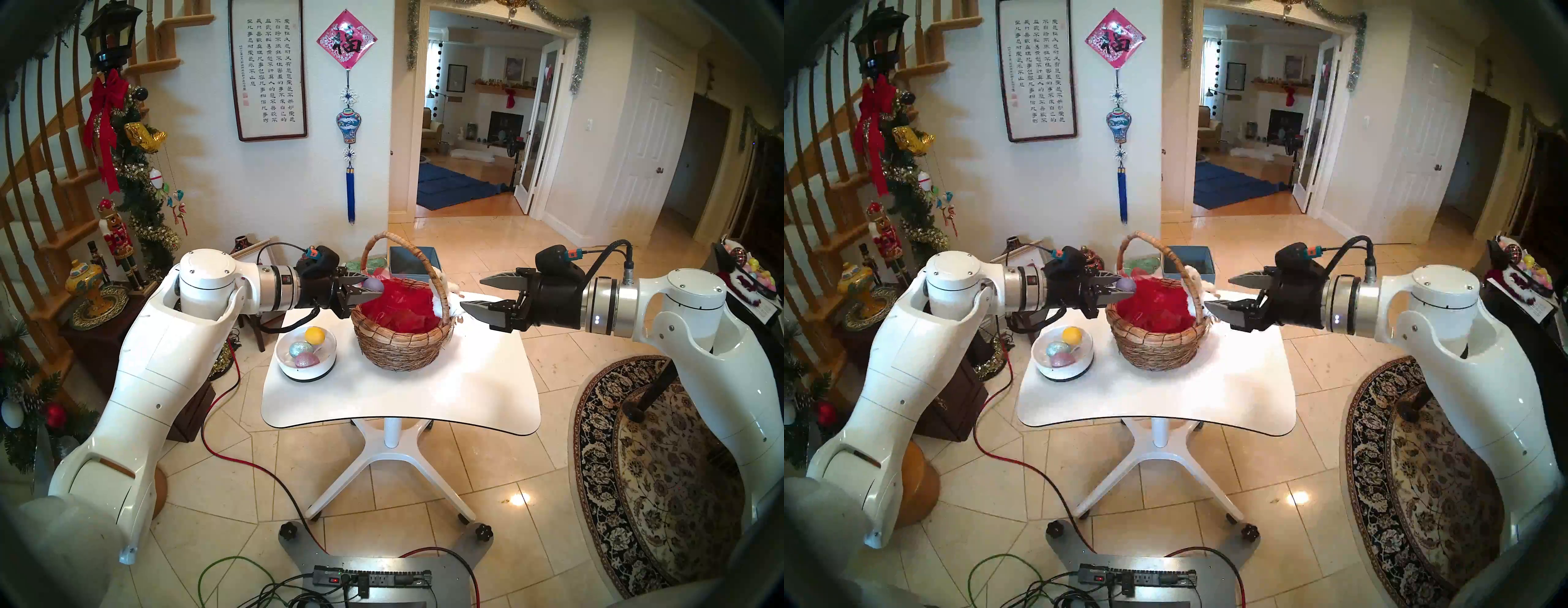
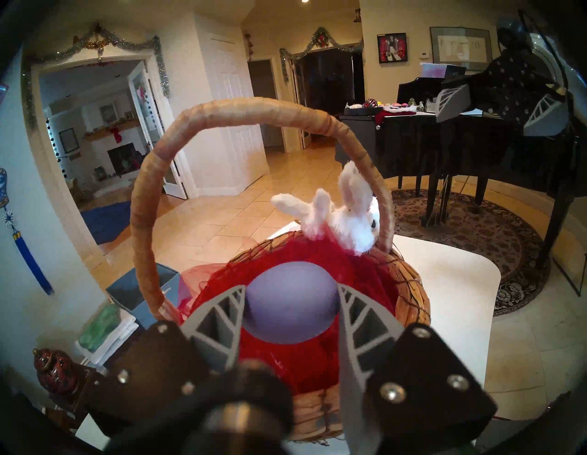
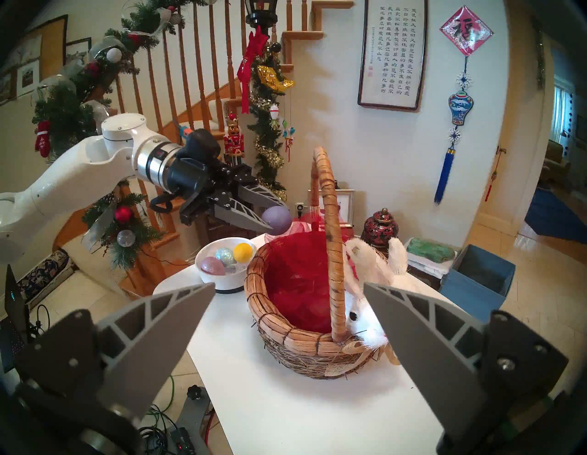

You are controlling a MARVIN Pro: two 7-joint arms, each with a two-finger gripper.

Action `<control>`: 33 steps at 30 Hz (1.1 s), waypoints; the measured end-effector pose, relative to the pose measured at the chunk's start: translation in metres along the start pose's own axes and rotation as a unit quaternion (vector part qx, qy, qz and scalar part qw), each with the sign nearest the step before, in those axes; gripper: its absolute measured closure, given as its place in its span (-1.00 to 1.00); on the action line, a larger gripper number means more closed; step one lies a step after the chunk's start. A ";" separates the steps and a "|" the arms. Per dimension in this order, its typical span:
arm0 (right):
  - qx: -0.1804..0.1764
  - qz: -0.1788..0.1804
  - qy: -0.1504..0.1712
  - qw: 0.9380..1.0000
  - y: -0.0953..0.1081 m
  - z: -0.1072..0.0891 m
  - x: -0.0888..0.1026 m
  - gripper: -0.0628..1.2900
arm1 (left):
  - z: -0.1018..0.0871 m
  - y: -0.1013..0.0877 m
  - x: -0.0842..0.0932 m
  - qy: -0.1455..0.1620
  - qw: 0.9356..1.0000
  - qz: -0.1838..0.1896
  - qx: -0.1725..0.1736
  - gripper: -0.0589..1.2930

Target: Put easter egg into basket

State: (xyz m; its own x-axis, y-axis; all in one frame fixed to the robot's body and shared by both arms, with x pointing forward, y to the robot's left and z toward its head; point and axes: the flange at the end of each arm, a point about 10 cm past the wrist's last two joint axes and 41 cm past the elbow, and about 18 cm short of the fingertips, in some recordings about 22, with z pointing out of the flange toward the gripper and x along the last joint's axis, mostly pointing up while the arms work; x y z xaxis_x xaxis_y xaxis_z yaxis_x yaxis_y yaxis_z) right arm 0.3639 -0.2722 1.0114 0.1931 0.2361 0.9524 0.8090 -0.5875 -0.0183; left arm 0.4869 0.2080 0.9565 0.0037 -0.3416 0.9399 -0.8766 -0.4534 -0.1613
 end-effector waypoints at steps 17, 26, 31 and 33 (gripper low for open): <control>0.000 0.000 0.000 1.000 0.000 0.000 0.000 -0.88 | 0.027 -0.021 0.018 0.021 1.000 0.009 -0.010 0.26; 0.000 0.000 0.000 1.000 0.000 0.000 0.000 -0.88 | 0.048 -0.021 0.011 -0.006 1.000 0.024 -0.015 0.26; 0.000 0.000 0.000 1.000 0.000 0.000 0.000 -0.88 | 0.056 -0.017 0.004 -0.025 0.999 0.032 -0.020 0.25; 0.000 0.000 0.000 1.000 0.000 0.000 0.000 -0.88 | 0.058 -0.015 0.001 -0.033 0.999 0.035 -0.021 0.25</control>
State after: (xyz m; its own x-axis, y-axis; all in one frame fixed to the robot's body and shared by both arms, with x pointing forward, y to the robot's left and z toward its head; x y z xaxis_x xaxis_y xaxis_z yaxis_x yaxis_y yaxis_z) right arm 0.3640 -0.2722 1.0115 0.1926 0.2363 0.9524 0.8088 -0.5878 -0.0177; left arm 0.5283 0.1667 0.9422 -0.0273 -0.4250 0.9048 -0.8954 -0.3919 -0.2112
